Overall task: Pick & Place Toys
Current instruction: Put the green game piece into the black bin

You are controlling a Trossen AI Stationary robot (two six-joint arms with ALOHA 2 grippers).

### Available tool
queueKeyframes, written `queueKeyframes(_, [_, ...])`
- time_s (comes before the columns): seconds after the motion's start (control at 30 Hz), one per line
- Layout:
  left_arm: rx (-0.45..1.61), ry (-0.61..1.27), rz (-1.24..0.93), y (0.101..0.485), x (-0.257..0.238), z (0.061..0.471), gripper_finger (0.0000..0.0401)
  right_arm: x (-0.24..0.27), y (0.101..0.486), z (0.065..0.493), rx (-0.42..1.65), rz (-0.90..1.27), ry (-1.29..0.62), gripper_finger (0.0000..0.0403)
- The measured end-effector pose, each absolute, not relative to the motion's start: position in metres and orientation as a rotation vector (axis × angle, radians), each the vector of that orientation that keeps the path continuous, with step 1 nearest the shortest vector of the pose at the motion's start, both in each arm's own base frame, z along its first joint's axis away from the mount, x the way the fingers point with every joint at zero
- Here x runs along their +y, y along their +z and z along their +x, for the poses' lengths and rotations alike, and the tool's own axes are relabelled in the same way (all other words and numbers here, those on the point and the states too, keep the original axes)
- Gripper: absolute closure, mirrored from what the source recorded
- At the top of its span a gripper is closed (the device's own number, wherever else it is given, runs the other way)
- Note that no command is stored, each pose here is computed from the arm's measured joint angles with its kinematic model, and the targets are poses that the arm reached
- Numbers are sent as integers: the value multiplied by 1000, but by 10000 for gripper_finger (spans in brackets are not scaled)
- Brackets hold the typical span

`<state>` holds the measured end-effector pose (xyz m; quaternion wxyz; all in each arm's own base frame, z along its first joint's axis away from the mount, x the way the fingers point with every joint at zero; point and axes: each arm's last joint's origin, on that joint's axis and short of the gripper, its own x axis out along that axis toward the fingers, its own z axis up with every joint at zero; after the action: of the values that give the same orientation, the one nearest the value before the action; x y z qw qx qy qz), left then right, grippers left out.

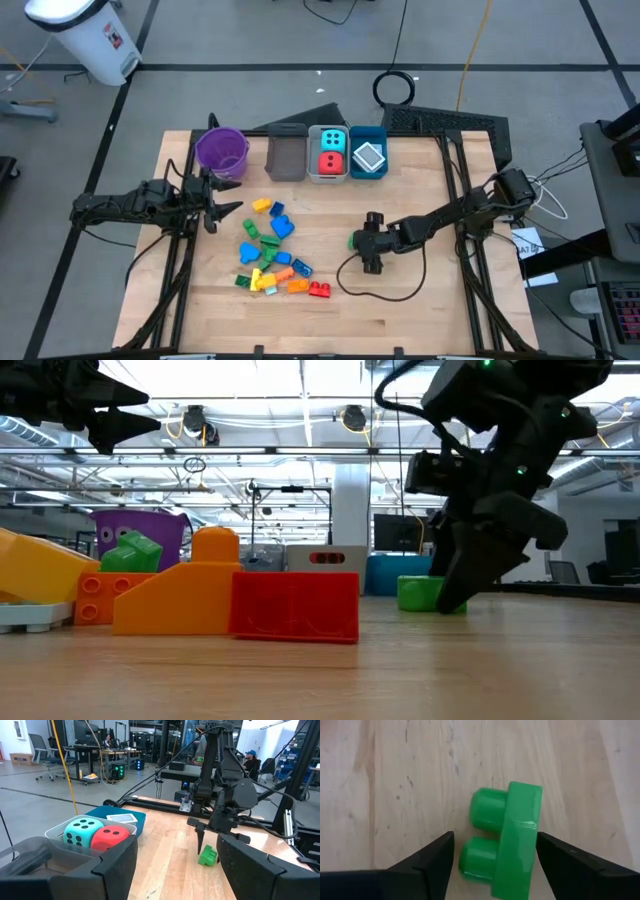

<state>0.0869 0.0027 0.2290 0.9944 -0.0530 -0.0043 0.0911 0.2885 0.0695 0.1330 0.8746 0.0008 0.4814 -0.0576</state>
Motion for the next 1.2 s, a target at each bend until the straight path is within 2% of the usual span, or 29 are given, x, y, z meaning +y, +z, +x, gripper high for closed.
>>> queueKeyframes(0.5, [-11,181,-129,229,3,87,127,67,140,287,1002,10,-93,260])
queueKeyframes(0.67, [-1,169,-140,228,2,94,128,67,154,289,924,-26,-58,257])
queueKeyframes(0.8, [-127,157,-117,225,1,111,128,64,165,299,787,-50,-27,250])
queueKeyframes(1.0, [-276,152,-123,207,0,128,127,43,178,314,624,-82,-19,264])
queueKeyframes(1.2, [-205,182,-114,192,0,144,127,15,193,326,447,3,55,254])
